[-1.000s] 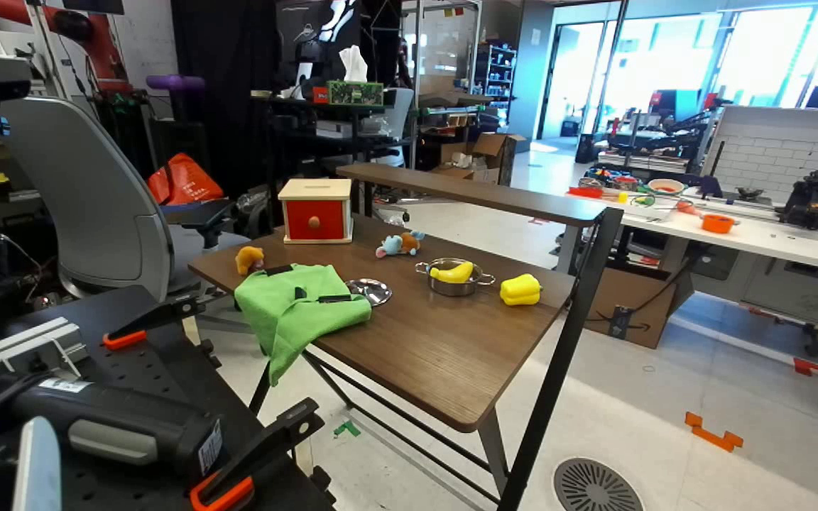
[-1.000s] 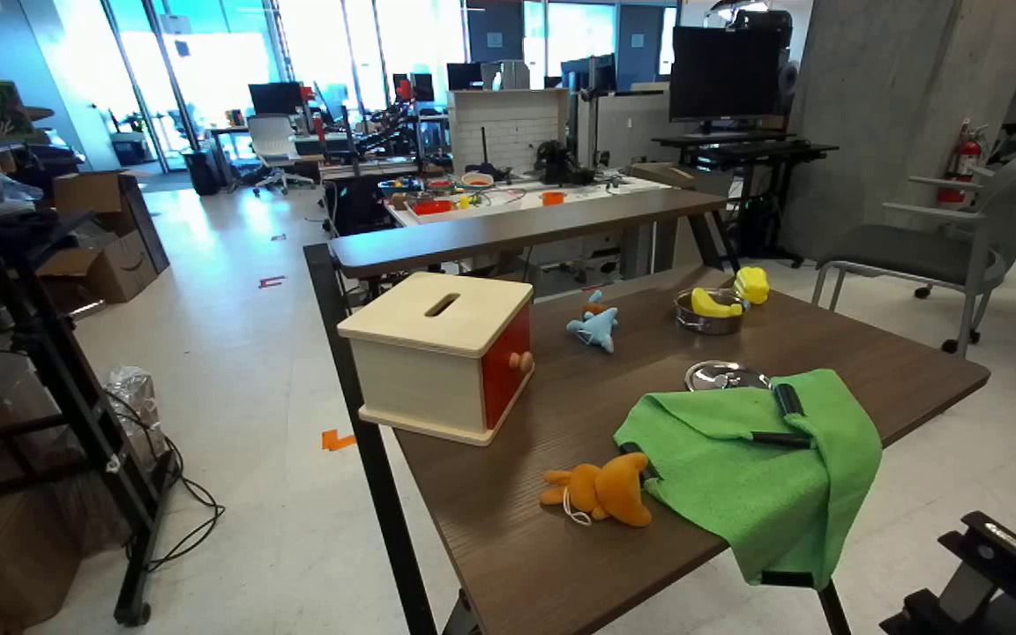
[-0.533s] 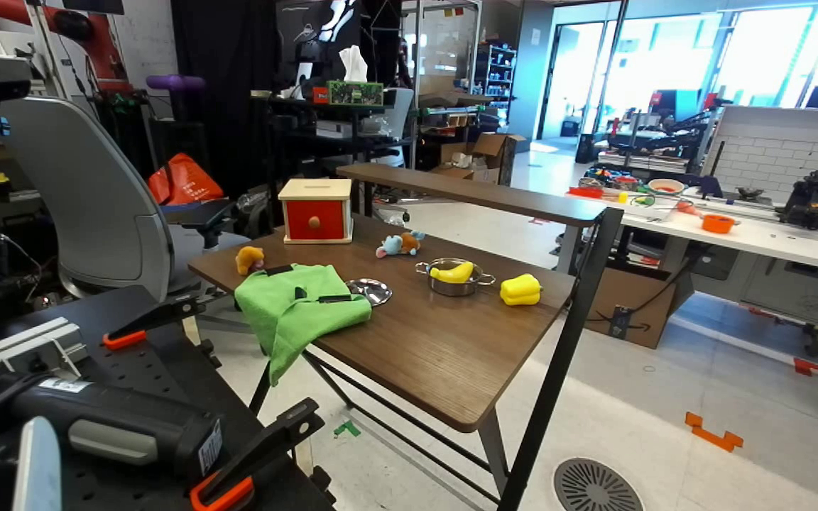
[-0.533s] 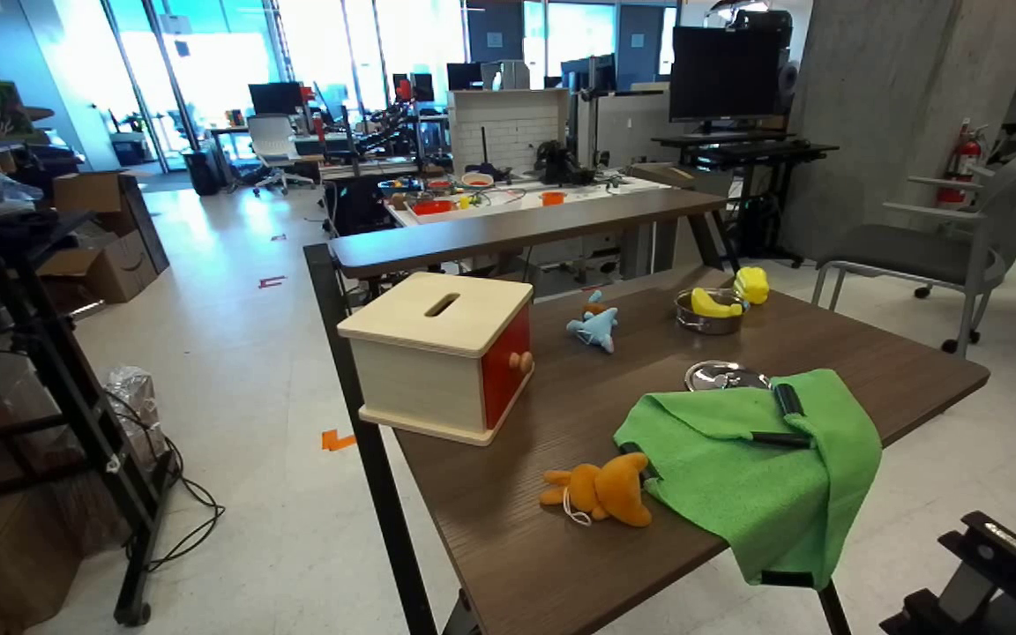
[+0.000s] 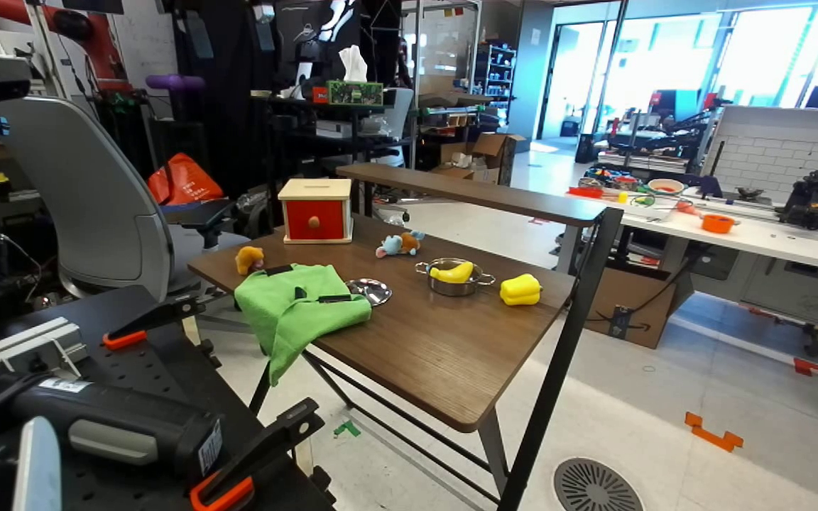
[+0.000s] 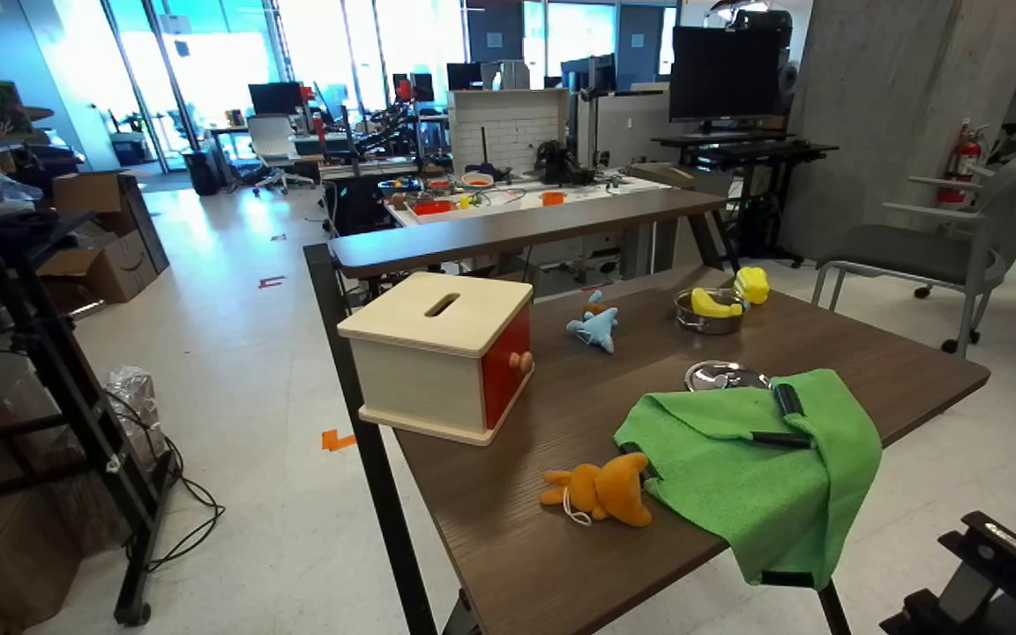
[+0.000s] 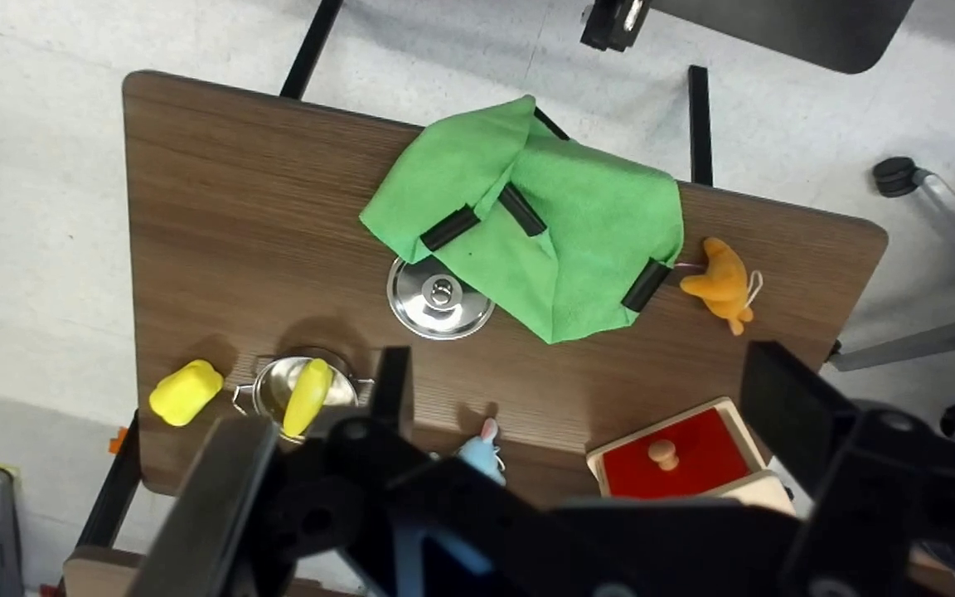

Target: Move the cloth to the right

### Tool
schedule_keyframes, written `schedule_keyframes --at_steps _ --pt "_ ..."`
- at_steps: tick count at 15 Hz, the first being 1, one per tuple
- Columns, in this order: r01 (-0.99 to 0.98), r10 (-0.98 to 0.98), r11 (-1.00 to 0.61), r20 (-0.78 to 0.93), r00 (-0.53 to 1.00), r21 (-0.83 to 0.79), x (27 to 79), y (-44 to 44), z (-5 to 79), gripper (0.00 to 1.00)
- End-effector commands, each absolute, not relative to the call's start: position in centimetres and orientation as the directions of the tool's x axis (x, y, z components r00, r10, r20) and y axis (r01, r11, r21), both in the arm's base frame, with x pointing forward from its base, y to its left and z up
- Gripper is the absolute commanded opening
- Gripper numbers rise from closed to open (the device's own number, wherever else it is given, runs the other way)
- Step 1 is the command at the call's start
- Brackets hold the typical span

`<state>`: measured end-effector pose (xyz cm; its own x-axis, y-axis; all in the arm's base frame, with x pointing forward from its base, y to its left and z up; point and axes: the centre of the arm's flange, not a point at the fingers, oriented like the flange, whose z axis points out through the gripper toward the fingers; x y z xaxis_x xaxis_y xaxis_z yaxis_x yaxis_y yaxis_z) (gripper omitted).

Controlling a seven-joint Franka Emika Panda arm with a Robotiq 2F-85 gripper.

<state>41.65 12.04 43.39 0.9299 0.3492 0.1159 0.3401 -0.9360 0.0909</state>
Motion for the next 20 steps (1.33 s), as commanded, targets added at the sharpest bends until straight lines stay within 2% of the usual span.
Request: schedule_keyframes --at_steps 1,11,20 --pt "0.371 0.379 -0.925 0.116 0.918 0.085 44.5 12.3 39.5 1.0" --pt "0.375 0.373 -0.924 0.036 0.927 -0.079 47.8 12.6 25.1 1.0" --pt "0.279 0.285 -0.952 -0.039 0.958 -0.123 50.3 12.1 16.1 1.0"
